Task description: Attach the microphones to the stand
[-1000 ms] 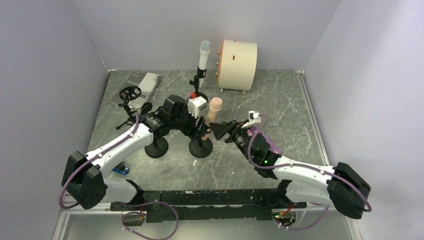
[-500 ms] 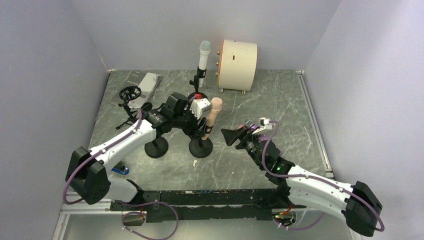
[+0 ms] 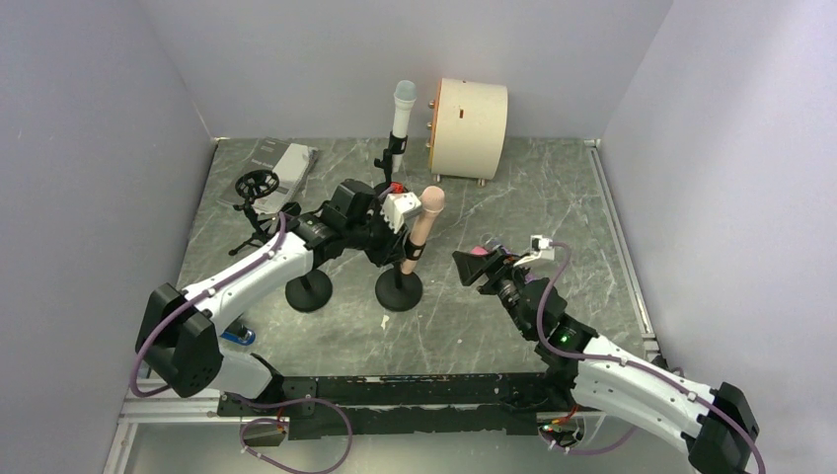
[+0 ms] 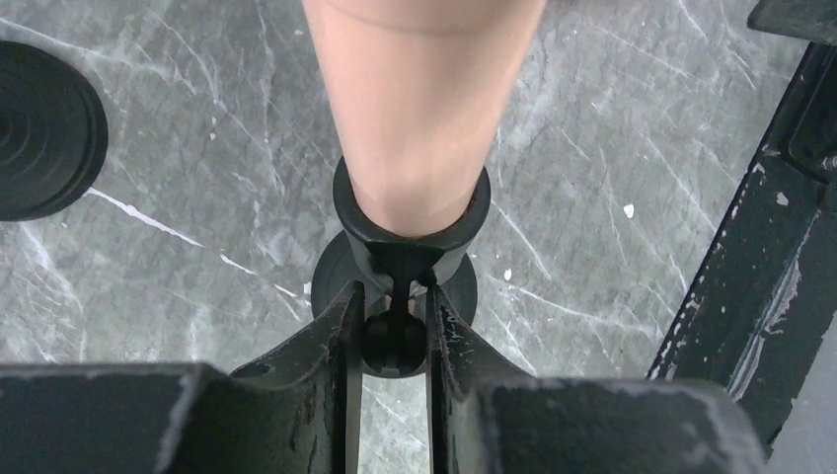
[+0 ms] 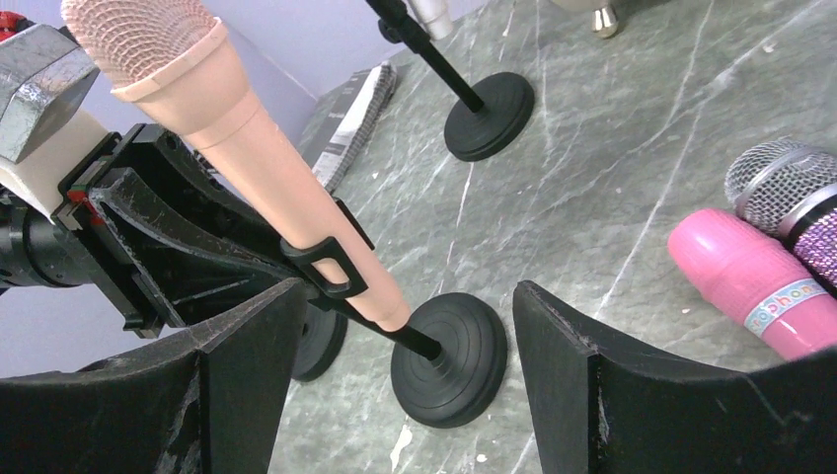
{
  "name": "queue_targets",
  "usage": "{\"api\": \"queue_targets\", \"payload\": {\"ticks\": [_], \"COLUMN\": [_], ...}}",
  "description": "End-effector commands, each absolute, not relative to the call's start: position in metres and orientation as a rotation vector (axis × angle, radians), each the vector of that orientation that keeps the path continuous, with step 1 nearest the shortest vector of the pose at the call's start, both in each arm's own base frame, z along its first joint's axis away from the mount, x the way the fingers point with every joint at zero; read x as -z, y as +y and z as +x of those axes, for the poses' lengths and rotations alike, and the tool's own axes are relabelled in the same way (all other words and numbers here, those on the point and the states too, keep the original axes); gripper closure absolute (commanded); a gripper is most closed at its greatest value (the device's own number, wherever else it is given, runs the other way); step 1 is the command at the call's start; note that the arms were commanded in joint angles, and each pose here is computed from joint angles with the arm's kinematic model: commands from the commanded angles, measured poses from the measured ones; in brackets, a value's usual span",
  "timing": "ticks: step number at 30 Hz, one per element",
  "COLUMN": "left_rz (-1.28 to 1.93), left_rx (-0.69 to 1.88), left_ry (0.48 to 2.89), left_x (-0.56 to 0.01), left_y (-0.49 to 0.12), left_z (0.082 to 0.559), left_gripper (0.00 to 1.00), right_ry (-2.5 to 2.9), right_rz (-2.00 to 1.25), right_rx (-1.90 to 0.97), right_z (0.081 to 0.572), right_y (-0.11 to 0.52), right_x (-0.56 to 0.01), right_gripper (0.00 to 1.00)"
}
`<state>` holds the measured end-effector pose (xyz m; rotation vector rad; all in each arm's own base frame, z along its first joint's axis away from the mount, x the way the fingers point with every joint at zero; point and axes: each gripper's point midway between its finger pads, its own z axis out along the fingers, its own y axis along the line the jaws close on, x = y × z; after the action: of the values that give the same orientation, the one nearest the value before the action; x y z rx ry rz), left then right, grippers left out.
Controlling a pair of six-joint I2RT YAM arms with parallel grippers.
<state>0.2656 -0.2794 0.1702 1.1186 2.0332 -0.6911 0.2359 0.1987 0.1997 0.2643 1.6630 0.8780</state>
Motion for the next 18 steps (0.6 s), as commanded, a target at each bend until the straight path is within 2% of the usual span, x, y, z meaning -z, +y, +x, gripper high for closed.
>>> {"api": "queue_targets", "payload": {"ticks": [1,9,18], "left_rz": [1.037,0.834,0.741], "left_rx": [0.637,0.522,0.446], "left_ry": [1.911,1.769,1.699], "left_x": [-0.195,-0.235,-0.244], "left_y": [-0.292,-0.307,-0.335], "left_z": [0.298,0.358,0.423], "left_gripper": [0.97,0.98,0.97], "right_ry": [1.647,1.645,1.658], "right_rz": [0.291,0.325,0.353], "right_rx": [-0.82,-0.781,-0.768], "right_z": [0.239,0.239,0.238], "right_y": [0.184,0.171,0.164], "right_x": [-0.202,-0.2,-0.195], "right_gripper": [0.21,0.21,0.21]}}
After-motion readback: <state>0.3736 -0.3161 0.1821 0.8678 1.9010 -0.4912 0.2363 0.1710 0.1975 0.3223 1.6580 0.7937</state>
